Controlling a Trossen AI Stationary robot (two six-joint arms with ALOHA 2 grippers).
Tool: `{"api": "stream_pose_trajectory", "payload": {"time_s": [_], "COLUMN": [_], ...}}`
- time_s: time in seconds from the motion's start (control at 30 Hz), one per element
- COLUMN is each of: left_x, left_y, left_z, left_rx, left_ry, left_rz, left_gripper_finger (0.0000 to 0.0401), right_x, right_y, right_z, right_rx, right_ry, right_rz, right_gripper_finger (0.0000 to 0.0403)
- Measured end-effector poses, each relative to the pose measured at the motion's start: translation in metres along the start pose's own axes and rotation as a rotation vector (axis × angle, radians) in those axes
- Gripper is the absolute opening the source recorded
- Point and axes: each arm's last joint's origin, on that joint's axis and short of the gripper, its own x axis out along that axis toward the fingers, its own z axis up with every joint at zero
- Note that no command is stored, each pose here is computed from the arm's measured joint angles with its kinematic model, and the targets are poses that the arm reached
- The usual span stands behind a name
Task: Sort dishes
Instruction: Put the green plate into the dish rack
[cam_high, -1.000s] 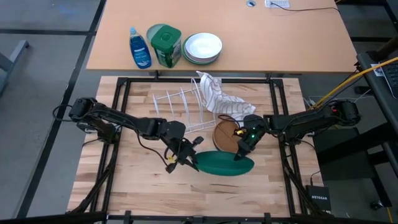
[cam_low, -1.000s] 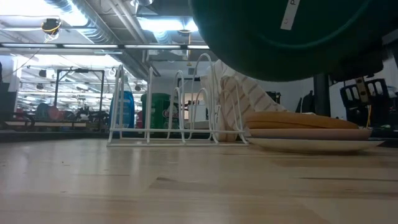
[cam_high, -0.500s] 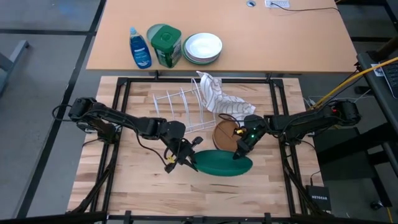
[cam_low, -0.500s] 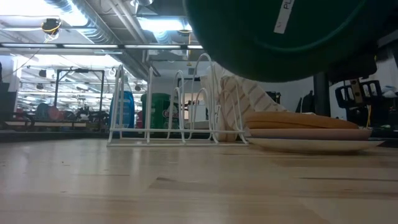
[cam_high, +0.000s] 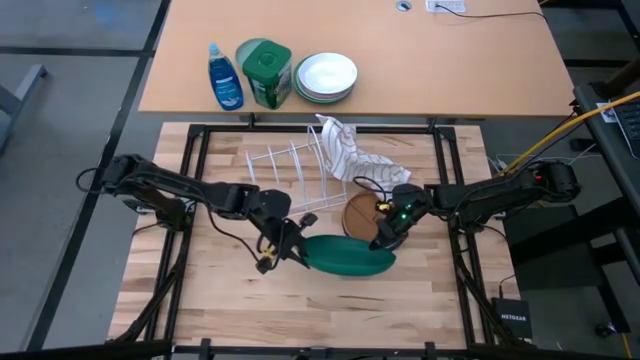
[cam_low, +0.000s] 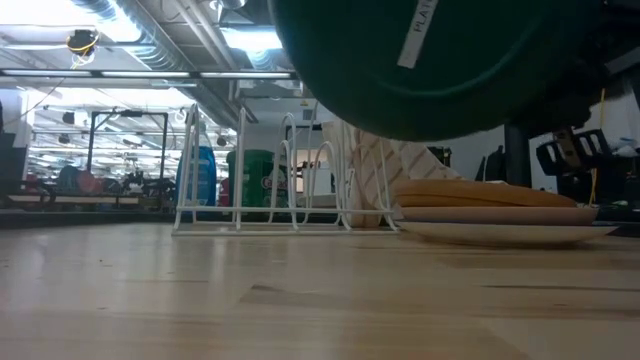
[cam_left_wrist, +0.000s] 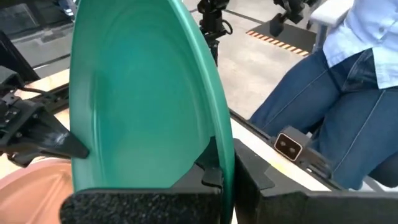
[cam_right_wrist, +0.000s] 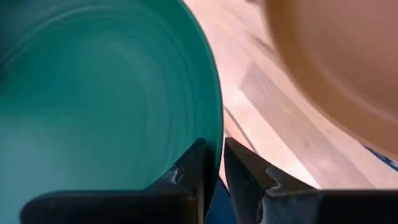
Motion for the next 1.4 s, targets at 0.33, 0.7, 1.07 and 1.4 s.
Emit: {"api": "stream_pose_trajectory", "payload": {"time_s": [0.33, 0.7, 1.07, 1.4], "left_x": [-0.032, -0.059, -0.106, -0.13], "left_y": [-0.012, -0.024, -0.027, -0.016], "left_z": [0.01, 0.016, 0.051, 0.06], "left_rx": [-0.051, -0.107, -0.317, -0.711], "left_ry": [0.026, 0.062, -0.223, -0.528], "left_rz": [0.005, 0.057, 0.41, 0.896], "left_gripper_finger": [0.0, 0.0, 0.0, 0.0], "right_x": [0.0, 0.0, -0.007, -0.035], "right_y": [0.009, -0.005, 0.014, 0.035], "right_z": [0.002, -0.002, 0.0, -0.008], "right_rx": [-0.041, 0.108, -0.492, -0.968], "right_ry": [-0.036, 0.04, -0.078, -0.357], "right_rz": [0.073, -0.026, 0.025, 0.003], "right_gripper_finger": [0.0058, 0.0058, 0.0058, 0.0058]}}
